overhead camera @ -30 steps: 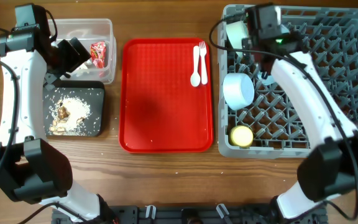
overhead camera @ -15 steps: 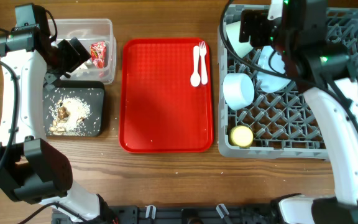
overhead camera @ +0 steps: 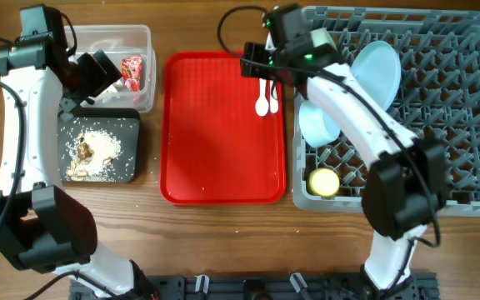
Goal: Sort waste into correct bins and load items into the dishwasher rack
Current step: 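Stand the plate upright in the rack and open the right gripper, then reach the right gripper to the white spoon and grasp it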
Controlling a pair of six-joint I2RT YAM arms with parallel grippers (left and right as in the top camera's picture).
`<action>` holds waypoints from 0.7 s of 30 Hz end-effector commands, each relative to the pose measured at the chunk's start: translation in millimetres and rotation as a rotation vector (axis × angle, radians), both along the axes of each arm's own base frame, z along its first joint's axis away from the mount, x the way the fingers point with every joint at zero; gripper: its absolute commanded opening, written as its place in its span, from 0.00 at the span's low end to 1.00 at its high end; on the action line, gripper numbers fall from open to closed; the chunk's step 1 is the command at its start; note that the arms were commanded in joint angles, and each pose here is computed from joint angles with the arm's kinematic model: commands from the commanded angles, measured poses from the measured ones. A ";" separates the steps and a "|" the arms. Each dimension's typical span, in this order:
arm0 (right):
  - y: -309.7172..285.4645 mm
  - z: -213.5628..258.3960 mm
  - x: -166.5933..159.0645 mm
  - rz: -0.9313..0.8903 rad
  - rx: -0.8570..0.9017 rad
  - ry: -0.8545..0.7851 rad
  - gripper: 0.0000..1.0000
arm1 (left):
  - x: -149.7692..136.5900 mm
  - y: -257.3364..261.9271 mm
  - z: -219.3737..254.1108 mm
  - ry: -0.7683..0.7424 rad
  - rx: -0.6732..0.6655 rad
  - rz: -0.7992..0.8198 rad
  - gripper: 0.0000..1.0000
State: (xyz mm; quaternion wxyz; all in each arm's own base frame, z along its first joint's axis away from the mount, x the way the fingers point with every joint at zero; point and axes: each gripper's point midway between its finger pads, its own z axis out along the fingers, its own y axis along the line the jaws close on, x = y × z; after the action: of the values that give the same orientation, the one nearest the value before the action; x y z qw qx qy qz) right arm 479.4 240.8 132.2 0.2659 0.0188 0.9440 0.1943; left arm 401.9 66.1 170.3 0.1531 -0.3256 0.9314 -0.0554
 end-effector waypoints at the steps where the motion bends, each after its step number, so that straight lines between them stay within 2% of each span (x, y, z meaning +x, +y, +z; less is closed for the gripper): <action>1: -3.9 -39.1 1.2 -0.052 -0.013 0.086 0.68 | 2.0 2.0 11.0 -0.030 0.012 0.012 1.00; 6: -7.8 -73.0 -4.3 -0.056 -0.097 0.134 0.66 | 2.0 2.0 11.0 -0.030 0.012 0.012 1.00; 10: -6.0 -77.6 -4.2 -0.049 -0.113 0.130 0.64 | 2.0 2.0 11.0 -0.030 0.012 0.012 1.00; 16: -9.0 -70.7 -0.3 -0.055 -0.158 0.105 0.61 | 2.0 2.0 11.0 -0.030 0.012 0.012 1.00; 21: -5.1 -35.3 -0.2 -0.037 -0.231 0.087 0.61 | 2.0 2.0 11.0 -0.030 0.012 0.012 1.00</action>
State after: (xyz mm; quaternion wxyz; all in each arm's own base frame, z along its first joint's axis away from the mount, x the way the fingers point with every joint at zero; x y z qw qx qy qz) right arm 463.5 226.7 65.4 0.1887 0.0340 0.9765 0.0984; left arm 401.9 66.1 170.3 0.1531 -0.3256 0.9314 -0.0554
